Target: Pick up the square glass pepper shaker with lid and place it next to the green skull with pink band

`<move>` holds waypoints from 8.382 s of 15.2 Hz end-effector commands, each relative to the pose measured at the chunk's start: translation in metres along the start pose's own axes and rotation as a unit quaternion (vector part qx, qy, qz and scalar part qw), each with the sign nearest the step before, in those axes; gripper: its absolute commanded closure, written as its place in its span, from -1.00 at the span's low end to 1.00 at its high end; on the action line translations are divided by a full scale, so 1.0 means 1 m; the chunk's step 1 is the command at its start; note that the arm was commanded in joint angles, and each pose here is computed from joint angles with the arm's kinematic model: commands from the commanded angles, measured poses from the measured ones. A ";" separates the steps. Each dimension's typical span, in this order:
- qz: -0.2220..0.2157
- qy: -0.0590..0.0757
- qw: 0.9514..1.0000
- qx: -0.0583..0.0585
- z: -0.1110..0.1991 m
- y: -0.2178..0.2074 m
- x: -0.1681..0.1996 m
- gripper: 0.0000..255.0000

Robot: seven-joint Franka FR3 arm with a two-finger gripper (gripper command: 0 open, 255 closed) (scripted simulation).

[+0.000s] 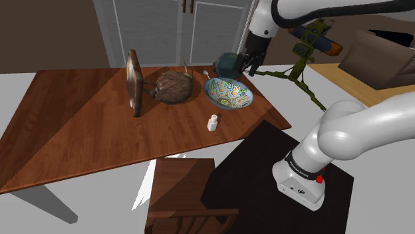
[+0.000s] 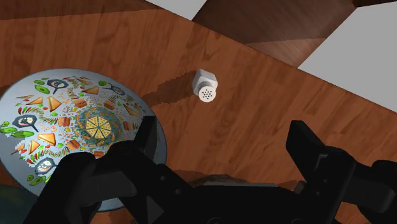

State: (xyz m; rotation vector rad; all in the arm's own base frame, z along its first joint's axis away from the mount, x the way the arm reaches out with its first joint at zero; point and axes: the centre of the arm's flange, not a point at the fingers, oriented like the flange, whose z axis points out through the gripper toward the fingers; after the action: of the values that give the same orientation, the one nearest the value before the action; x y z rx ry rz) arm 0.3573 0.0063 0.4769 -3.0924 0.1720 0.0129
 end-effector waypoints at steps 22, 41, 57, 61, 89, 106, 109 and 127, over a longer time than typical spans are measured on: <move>-0.050 -0.026 0.998 0.001 0.257 -0.007 0.088 -1.00; -0.050 -0.026 0.998 0.001 0.281 -0.007 0.087 1.00; -0.050 -0.026 0.998 0.001 0.212 -0.010 0.086 1.00; -0.050 -0.026 0.998 0.001 0.191 -0.011 0.086 1.00; -0.050 -0.026 0.998 0.001 0.043 -0.017 0.085 1.00; -0.050 -0.026 0.998 0.001 -0.003 0.076 0.155 1.00; -0.050 -0.026 0.998 0.001 -0.004 0.108 0.178 1.00; -0.050 -0.026 0.998 0.001 -0.014 0.299 0.319 1.00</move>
State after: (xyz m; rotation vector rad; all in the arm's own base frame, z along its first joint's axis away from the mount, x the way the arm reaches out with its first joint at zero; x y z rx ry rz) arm 0.6340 -0.3182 0.4772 -3.0906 0.0185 0.0895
